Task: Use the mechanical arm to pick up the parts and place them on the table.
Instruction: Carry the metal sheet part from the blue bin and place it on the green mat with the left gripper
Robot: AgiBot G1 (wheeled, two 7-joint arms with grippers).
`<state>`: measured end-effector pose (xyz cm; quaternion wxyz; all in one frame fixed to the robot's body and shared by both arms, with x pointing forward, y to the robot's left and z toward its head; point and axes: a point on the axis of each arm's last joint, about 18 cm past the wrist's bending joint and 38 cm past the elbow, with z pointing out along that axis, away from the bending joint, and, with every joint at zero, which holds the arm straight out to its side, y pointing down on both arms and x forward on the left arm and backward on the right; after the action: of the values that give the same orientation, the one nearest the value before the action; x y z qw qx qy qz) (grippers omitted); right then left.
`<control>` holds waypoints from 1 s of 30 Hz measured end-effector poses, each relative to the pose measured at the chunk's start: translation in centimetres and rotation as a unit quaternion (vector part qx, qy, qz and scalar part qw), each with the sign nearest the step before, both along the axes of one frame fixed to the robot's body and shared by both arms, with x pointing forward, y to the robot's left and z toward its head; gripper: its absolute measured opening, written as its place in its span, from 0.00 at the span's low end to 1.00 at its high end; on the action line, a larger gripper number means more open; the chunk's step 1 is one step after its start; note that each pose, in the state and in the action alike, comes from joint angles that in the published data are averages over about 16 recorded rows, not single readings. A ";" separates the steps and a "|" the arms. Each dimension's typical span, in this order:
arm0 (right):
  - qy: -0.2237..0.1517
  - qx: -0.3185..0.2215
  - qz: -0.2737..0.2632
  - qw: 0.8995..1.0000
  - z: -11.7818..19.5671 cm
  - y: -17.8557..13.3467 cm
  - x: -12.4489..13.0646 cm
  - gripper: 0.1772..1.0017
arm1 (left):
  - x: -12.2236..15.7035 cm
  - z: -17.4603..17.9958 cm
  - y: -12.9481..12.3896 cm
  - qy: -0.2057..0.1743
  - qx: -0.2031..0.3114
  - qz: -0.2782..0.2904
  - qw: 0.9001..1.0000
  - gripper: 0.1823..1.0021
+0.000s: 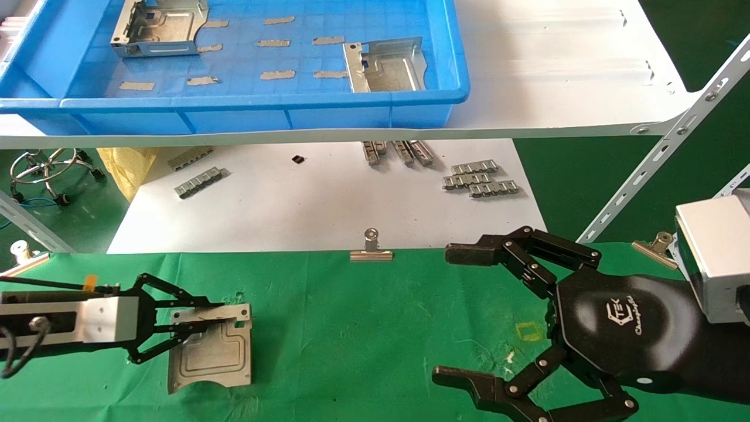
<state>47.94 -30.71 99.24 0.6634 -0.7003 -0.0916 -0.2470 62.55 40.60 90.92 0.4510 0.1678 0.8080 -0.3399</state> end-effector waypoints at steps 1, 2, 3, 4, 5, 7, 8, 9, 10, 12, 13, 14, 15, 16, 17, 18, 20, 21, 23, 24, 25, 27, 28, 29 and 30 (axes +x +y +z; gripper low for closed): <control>0.000 0.000 0.000 1.000 0.0 0.0 0.0 1.00 | 0.1 0.0 0.0 0.000 0.002 0.002 1.000 0.12; 0.000 0.000 0.000 1.000 0.0 0.0 0.0 1.00 | 0.3 -0.1 0.0 0.000 0.004 0.004 1.000 0.12; 0.000 0.000 0.000 1.000 0.0 0.0 0.0 1.00 | 0.4 -0.1 -0.1 -0.001 0.006 0.005 1.000 0.12; 0.000 0.000 0.000 1.000 0.0 0.0 0.0 1.00 | 0.5 -0.1 -0.1 -0.001 0.007 0.006 1.000 0.12; 0.000 0.000 0.000 1.000 0.0 0.0 0.0 1.00 | 0.6 -0.1 -0.2 0.000 0.009 0.006 1.000 0.13; 0.000 0.000 0.000 1.000 0.0 0.0 0.0 1.00 | 0.6 -0.1 -0.3 0.001 0.010 0.004 1.000 0.14; 0.000 0.000 0.000 1.000 0.0 0.0 0.0 1.00 | 0.6 -0.1 -0.4 0.002 0.009 0.004 1.000 0.15; 0.000 0.000 0.000 1.000 0.0 0.0 0.0 1.00 | 0.6 0.0 -0.4 0.004 0.008 0.003 1.000 0.15; 0.000 0.000 0.000 1.000 0.0 0.0 0.0 1.00 | 0.5 0.0 -0.4 0.007 0.005 0.002 1.000 0.16; 0.000 0.000 0.000 1.000 0.0 0.0 0.0 1.00 | 0.4 0.2 -0.5 0.012 -0.005 0.002 1.000 0.18; 0.000 0.000 0.000 1.000 0.0 0.0 0.0 1.00 | 0.3 0.3 -0.5 0.016 -0.012 0.002 1.000 0.20; 0.000 0.000 0.000 1.000 0.0 0.0 0.0 1.00 | 0.2 0.5 -0.5 0.020 -0.021 0.002 1.000 0.22; 0.000 0.000 0.000 1.000 0.0 0.0 0.0 1.00 | 0.0 0.6 -0.5 0.025 -0.031 0.003 0.999 0.23; 0.000 0.000 0.000 1.000 0.0 0.0 0.0 1.00 | -0.1 0.8 -0.5 0.030 -0.042 0.004 0.999 0.24; 0.000 0.000 0.000 1.000 0.0 0.0 0.0 1.00 | -0.2 0.9 -0.5 0.036 -0.054 0.005 0.998 0.26; 0.000 0.000 0.000 1.000 0.0 0.0 0.0 1.00 | -0.4 1.1 -0.6 0.041 -0.067 0.006 0.997 0.27; 0.000 0.000 0.000 1.000 0.0 0.0 0.0 1.00 | -0.6 1.5 -0.6 0.053 -0.095 0.008 0.994 0.32; 0.000 0.000 0.000 1.000 0.0 0.0 0.0 1.00 | -0.7 1.6 -0.6 0.058 -0.109 0.010 0.992 0.34; 0.000 0.000 0.000 1.000 0.0 0.0 0.0 1.00 | -0.9 2.0 -0.5 0.069 -0.140 0.013 0.988 0.38; 0.000 0.000 0.000 1.000 0.0 0.0 0.0 1.00 | -1.0 2.2 -0.5 0.073 -0.156 0.014 0.985 0.41; 0.000 0.000 0.000 1.000 0.0 0.0 0.0 1.00 | -1.1 2.4 -0.5 0.077 -0.170 0.015 0.982 0.44; 0.000 0.000 0.000 1.000 0.0 0.0 0.0 1.00 | -1.2 2.8 -0.5 0.084 -0.195 0.015 0.977 0.50; 0.000 0.000 0.000 1.000 0.0 0.0 0.0 1.00 | -1.3 2.9 -0.5 0.087 -0.206 0.015 0.975 0.52; 0.000 0.000 0.000 1.000 0.0 0.0 0.0 1.00 | -1.4 3.0 -0.5 0.089 -0.215 0.014 0.972 0.54; 0.000 0.000 0.000 1.000 0.0 0.0 0.0 1.00 | -1.4 3.1 -0.5 0.091 -0.223 0.014 0.970 0.56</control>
<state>47.94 -30.72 99.24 0.6635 -0.7003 -0.0914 -0.2470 61.11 40.05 94.04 0.4062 0.0204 0.7516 -0.5193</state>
